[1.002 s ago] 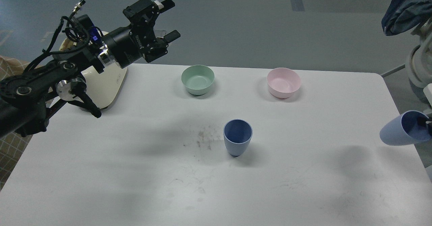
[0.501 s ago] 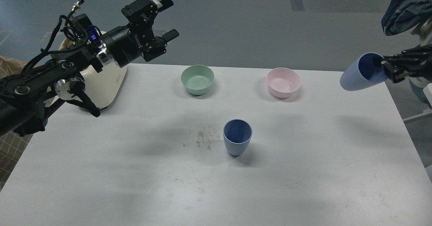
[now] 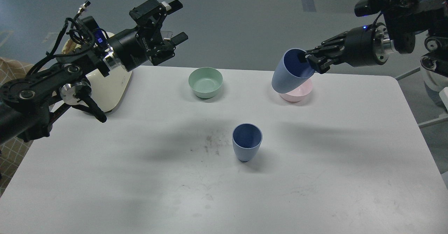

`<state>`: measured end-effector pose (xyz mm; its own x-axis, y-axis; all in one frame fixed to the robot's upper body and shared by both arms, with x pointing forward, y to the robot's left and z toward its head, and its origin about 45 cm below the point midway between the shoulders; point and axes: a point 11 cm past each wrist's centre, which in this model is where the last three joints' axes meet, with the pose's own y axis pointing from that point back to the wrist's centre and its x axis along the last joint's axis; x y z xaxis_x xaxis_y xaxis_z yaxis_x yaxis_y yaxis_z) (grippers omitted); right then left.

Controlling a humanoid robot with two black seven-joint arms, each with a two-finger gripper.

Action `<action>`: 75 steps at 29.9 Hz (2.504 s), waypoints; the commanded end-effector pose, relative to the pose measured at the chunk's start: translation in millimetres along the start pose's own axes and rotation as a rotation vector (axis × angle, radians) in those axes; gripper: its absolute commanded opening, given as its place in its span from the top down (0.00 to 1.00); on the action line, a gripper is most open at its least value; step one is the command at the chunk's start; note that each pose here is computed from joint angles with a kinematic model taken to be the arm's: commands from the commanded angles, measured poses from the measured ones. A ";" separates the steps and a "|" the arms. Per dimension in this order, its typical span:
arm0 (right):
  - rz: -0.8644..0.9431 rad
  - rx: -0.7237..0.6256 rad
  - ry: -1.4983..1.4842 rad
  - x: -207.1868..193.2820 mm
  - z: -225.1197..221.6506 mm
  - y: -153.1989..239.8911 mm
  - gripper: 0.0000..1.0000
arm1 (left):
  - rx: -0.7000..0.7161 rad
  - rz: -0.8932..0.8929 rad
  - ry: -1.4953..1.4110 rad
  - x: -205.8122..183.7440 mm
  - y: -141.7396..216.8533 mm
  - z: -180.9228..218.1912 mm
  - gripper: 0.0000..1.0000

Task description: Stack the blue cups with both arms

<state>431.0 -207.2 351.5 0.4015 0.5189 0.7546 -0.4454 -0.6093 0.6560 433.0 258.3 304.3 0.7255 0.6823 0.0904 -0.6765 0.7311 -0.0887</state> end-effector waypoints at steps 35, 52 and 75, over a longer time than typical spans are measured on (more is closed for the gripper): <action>-0.171 0.222 0.054 -16.6 -83.7 -54.8 0.99 | 0.008 0.015 0.001 4.0 5.7 -1.8 0.02; -0.157 0.227 0.026 -13.4 -84.6 -53.9 0.70 | -0.002 0.020 0.001 5.5 5.5 1.0 0.02; 0.589 -0.063 -0.433 73.7 51.4 145.0 0.00 | -0.104 0.224 -0.043 36.9 8.0 25.2 0.02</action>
<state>436.0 -258.2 488.0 0.4009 -0.0641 0.9139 -0.6636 -0.7080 0.2414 445.0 282.3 319.4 0.6105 0.7851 0.1042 -0.7690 0.6191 -0.1591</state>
